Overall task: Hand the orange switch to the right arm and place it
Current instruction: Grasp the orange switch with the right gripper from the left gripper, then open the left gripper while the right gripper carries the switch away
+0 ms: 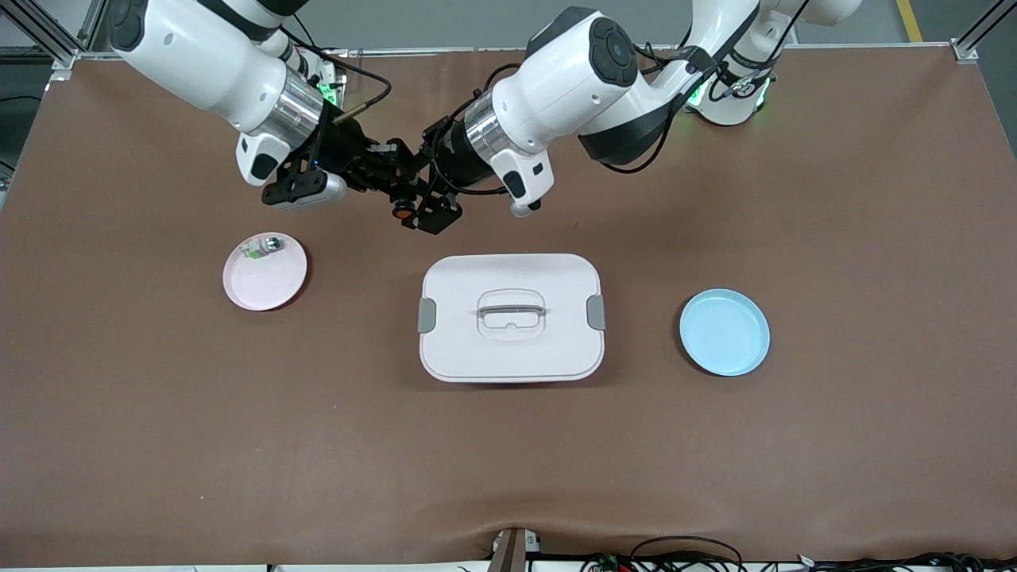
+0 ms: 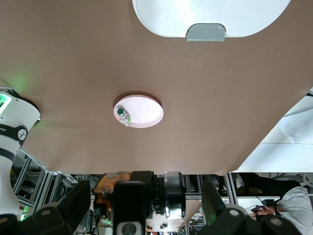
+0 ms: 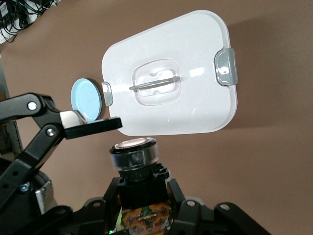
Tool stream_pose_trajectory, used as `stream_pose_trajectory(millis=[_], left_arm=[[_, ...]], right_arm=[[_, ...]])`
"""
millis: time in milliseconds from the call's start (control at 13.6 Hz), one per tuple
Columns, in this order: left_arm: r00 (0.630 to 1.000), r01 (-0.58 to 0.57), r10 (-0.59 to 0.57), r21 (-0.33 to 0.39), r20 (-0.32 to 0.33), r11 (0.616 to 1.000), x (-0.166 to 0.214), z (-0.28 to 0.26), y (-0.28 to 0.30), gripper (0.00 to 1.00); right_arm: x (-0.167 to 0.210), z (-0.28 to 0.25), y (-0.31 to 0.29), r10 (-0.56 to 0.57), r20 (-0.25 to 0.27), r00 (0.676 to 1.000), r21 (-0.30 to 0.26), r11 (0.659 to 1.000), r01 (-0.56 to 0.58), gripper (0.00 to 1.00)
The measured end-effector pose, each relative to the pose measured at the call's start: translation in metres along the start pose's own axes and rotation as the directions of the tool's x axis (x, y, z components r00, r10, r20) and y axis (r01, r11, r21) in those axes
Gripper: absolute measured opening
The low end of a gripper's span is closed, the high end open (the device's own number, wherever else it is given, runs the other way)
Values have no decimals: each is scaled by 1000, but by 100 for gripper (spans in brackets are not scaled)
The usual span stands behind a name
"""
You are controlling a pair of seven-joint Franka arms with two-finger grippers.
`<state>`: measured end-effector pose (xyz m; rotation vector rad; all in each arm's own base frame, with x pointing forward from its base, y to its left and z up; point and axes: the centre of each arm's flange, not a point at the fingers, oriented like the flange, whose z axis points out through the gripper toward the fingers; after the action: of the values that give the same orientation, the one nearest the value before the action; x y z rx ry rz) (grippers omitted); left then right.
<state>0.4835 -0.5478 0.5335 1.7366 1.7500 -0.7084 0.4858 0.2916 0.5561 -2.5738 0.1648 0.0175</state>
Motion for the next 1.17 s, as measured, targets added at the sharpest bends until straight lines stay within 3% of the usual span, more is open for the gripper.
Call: stream_pose_trajectory(millis=[147,294,441,661,881,1028,1175], left_arm=[[1000,-1,1,-3,1,1000,0,-1,1,100],[1000,-3,3,-11,4,1000,-1,-6,4,100],[1000,-2,2,-20,6,1000,-1,-11,7,100],[999,-35,34,-37,-38,999,6,-10,11,100],[994,-60,56,-43,-94,997,28,-6,17,100],[981,-139,132,-39,-146,990,48,-13,17,100],[955,-234,225,-27,-195,972,70,-29,15,100]], right_arm=[[5,-4,8,-159,4,987,-29,987,159,43],[12,-11,33,-362,73,929,-109,923,368,43],[22,-23,61,-481,151,864,-170,848,502,43],[30,-37,91,-625,269,733,-239,694,679,43],[45,-55,125,-739,354,573,-233,524,819,43],[55,-65,152,-777,413,476,-220,422,880,43],[60,-69,177,-802,447,397,-197,344,918,43]])
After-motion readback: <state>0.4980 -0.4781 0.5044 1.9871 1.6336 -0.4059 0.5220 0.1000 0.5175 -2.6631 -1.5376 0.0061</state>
